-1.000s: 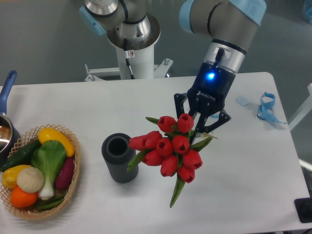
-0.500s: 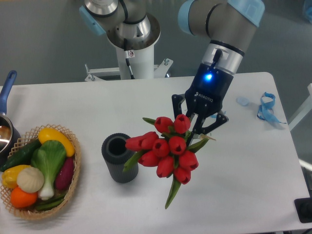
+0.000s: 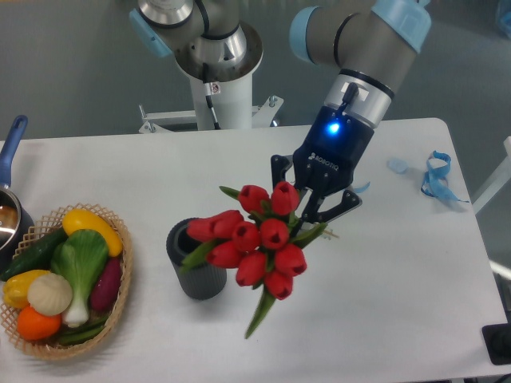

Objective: Insert the flowers into the vase
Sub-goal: 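Carry the red tulip bunch in the gripper toward the grey vase, then tilt the tulip stems and lower them into the vase opening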

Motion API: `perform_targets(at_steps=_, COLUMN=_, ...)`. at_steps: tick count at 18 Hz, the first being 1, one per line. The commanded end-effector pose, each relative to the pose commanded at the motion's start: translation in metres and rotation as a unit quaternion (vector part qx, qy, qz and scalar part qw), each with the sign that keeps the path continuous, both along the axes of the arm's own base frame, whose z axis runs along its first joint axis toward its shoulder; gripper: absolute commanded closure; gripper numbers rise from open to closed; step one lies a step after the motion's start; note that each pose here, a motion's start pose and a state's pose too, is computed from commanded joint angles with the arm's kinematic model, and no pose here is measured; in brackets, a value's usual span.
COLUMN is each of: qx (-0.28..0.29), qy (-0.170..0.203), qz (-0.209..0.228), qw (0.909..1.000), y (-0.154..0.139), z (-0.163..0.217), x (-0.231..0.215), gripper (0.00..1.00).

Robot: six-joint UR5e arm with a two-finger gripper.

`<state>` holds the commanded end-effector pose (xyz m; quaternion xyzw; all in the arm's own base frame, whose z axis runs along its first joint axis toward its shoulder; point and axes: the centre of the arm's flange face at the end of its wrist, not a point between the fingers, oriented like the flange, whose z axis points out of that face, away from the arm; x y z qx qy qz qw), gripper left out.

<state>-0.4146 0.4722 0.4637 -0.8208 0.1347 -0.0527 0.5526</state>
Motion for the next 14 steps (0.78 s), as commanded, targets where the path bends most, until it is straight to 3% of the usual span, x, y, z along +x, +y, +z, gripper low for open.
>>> perform_targets(at_steps=5, qx=0.084, qy=-0.069, qz=-0.069, qw=0.9917, y=0.003, z=-0.016, x=0.034, gripper=0.92)
perform_targets(at_steps=14, qx=0.088, qy=-0.099, qz=-0.106, qw=0.9856, y=0.016, z=-0.025, x=0.082, gripper=0.92)
